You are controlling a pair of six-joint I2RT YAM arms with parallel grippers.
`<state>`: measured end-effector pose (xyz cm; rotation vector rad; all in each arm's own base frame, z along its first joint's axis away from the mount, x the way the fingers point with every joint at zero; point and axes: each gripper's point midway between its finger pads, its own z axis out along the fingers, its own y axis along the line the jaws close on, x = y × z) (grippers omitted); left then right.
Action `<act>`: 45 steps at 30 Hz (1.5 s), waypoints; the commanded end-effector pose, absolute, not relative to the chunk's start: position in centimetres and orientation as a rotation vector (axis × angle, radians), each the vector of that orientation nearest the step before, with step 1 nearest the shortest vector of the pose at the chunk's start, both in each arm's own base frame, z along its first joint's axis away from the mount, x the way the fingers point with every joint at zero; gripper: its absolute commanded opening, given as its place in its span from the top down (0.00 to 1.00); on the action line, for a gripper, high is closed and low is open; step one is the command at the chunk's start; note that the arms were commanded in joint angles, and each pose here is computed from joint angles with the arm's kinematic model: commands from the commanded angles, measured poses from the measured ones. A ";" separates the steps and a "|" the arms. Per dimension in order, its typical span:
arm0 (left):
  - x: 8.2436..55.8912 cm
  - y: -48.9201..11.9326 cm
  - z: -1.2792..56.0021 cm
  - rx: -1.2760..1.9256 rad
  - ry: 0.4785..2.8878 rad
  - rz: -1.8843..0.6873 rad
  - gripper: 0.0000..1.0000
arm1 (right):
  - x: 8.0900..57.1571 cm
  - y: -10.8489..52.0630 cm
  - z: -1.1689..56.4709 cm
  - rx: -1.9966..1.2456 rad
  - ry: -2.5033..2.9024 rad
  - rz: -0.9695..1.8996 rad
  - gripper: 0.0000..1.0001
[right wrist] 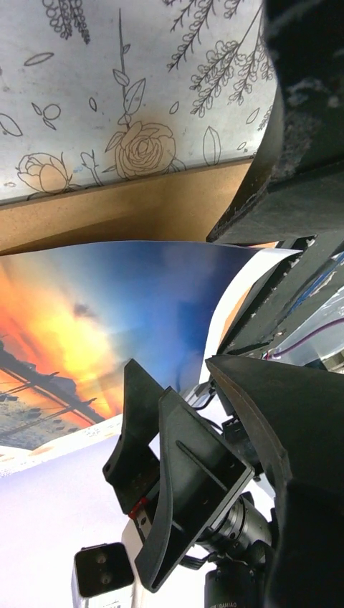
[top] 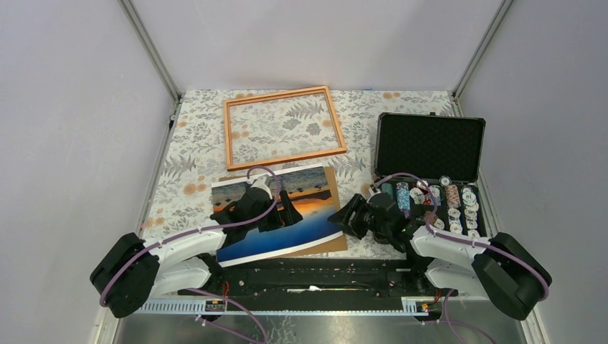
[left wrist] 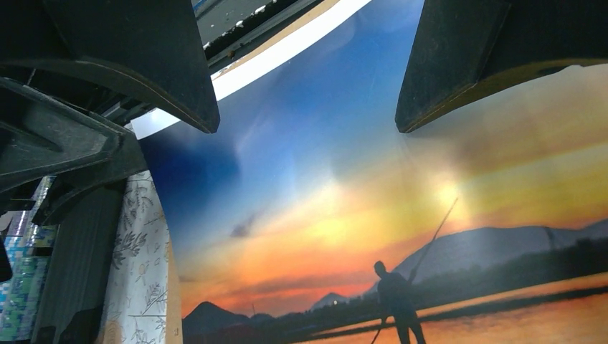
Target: Put the photo into the frame
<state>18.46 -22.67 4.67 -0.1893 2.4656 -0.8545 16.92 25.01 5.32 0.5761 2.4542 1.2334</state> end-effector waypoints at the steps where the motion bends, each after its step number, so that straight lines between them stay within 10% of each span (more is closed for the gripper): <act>1: 18.1 -23.1 4.2 -0.200 2.470 -0.884 0.01 | 18.0 25.8 6.0 0.618 2.381 1.279 0.38; 15: 19.1 -24.0 8.0 -0.148 2.385 -0.923 0.01 | 18.7 26.8 5.0 0.506 2.407 1.191 1.00; 30: 23.5 -18.4 24.1 -0.130 2.015 -0.622 0.01 | 20.1 22.3 26.8 0.057 2.049 0.967 1.00; 45: 22.8 -18.1 24.2 -0.136 2.051 -0.620 0.01 | 30.6 24.2 42.3 -0.573 1.979 0.263 1.00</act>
